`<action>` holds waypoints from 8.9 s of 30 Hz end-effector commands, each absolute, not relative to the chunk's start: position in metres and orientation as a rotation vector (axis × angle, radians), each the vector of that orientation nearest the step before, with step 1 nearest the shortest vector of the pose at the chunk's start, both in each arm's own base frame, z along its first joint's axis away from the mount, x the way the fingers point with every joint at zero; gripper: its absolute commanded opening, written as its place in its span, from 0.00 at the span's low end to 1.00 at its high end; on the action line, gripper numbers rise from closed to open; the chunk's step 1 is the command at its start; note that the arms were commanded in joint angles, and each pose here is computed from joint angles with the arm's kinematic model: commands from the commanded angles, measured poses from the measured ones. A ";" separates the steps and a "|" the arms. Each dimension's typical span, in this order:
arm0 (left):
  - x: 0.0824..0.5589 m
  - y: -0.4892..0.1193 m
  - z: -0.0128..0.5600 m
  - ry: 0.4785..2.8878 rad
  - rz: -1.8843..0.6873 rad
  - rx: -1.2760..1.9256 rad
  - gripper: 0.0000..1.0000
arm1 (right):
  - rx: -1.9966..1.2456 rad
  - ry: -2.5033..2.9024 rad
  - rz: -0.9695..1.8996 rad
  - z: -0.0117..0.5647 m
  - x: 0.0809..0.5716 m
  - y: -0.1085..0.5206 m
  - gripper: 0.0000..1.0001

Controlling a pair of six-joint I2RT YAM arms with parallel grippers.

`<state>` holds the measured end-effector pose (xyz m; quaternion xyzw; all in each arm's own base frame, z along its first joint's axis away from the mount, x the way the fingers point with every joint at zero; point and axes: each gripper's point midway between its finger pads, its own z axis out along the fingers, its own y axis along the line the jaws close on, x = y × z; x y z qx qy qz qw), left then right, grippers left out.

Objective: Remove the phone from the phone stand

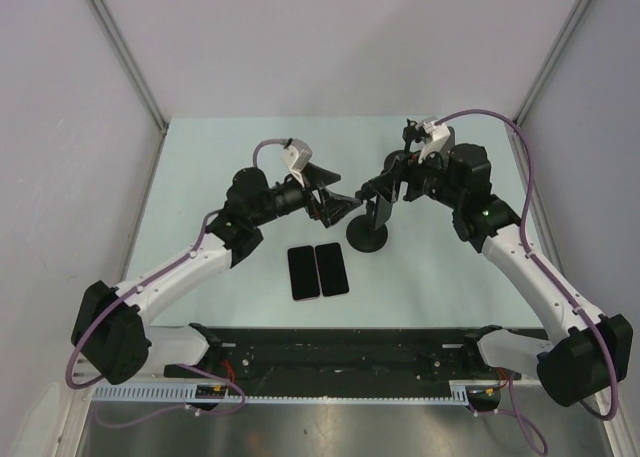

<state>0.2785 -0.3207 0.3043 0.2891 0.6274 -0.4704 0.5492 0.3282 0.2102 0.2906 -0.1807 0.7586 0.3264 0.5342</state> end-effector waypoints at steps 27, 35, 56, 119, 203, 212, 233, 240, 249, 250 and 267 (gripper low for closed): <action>0.270 -0.313 0.309 1.544 -0.889 0.526 0.15 | -0.192 1.658 0.898 0.377 0.304 0.289 0.00; 0.272 -0.284 0.298 1.605 -0.807 0.451 0.00 | -0.260 1.614 0.966 0.385 0.299 0.302 0.48; 0.260 -0.132 0.120 2.243 -0.708 -0.117 0.01 | -0.270 1.713 0.668 0.358 0.322 0.236 1.00; 0.229 -0.139 0.031 2.504 -0.904 -0.397 0.85 | -0.303 1.828 0.694 0.299 0.349 0.247 1.00; 0.276 -0.034 0.218 1.868 0.065 -0.006 1.00 | -0.188 1.791 0.192 0.290 0.524 0.195 0.00; 0.275 -0.028 0.219 1.855 0.091 -0.029 1.00 | 0.032 1.756 0.087 0.274 0.580 0.174 0.00; 0.252 -0.008 0.274 1.645 0.020 -0.246 1.00 | 0.006 1.666 0.147 0.357 0.500 0.162 0.93; 0.206 0.029 0.356 1.381 0.024 -0.377 1.00 | 0.112 1.603 0.067 0.383 0.435 0.101 1.00; 0.159 0.073 0.387 1.220 0.120 -0.527 1.00 | 0.241 1.477 -0.060 0.386 0.351 0.031 1.00; 0.156 0.078 0.387 1.213 0.141 -0.549 1.00 | 0.260 1.444 -0.057 0.393 0.338 0.024 1.00; 0.162 0.067 0.389 1.210 0.108 -0.482 1.00 | 0.351 1.419 0.020 0.369 0.312 0.013 1.00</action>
